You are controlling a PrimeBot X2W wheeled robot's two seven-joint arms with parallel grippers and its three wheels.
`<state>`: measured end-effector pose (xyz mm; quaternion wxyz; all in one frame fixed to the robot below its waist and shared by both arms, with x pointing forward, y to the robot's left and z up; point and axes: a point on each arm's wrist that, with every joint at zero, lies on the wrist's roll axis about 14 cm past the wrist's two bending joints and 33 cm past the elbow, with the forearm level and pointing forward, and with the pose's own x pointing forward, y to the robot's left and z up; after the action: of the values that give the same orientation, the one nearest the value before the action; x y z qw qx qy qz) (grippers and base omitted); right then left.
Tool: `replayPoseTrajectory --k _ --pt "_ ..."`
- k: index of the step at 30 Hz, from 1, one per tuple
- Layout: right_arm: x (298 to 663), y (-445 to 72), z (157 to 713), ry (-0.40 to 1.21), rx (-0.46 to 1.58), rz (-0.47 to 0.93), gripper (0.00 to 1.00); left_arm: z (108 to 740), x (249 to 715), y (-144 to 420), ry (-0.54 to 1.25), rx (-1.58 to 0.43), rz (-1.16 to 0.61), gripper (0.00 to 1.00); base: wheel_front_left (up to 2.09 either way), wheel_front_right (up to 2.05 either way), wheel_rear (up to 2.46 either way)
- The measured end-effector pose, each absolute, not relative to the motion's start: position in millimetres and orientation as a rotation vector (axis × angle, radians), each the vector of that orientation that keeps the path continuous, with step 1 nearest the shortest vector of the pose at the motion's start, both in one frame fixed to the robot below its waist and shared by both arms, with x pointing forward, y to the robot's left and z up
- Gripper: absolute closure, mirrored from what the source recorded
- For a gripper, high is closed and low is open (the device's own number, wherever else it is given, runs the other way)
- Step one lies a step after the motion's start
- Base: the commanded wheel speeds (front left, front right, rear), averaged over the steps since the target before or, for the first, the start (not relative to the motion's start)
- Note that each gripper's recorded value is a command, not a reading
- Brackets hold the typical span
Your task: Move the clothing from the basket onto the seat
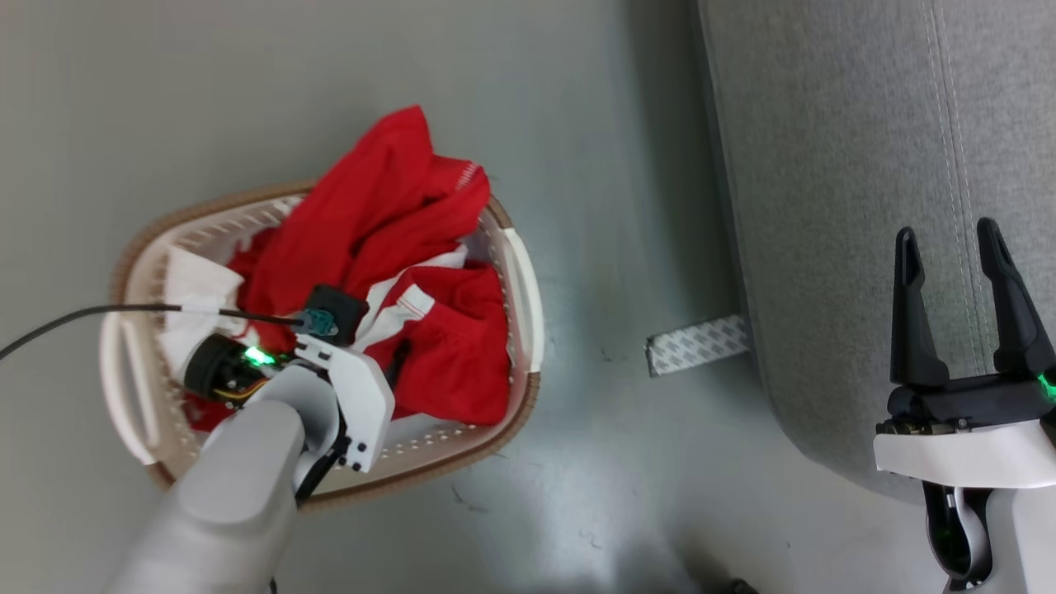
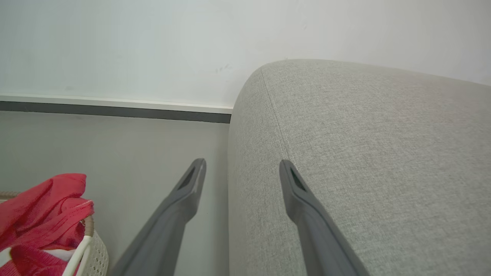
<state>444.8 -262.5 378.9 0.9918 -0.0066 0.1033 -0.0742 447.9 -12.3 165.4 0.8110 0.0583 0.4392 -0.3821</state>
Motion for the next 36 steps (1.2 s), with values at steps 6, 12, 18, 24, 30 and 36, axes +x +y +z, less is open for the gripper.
replayPoseTrajectory --k 6,12,18,24,30,36 --pt "438 -277 363 0.262 -0.052 -0.181 0.00 138 439 -34 0.970 0.071 -0.872 1.00 0.00 0.00 0.00" --pt "436 -281 372 0.245 -0.061 -0.191 0.00 158 438 -51 0.896 0.005 -0.890 1.00 0.00 0.00 0.00" --pt "435 -275 402 0.172 -0.052 -0.179 0.00 206 445 -47 0.779 -0.056 -0.839 1.00 0.00 0.00 0.00" --pt "418 -265 428 0.125 -0.038 -0.163 0.00 266 444 -39 0.654 -0.096 -0.789 1.00 0.00 0.00 0.00" --pt "401 -250 454 0.066 -0.025 -0.131 0.00 334 441 -27 0.511 -0.123 -0.743 1.00 0.00 0.00 0.00" --pt "388 -233 479 0.000 -0.005 -0.086 0.00 390 429 -10 0.402 -0.127 -0.700 1.00 0.00 0.00 0.00"
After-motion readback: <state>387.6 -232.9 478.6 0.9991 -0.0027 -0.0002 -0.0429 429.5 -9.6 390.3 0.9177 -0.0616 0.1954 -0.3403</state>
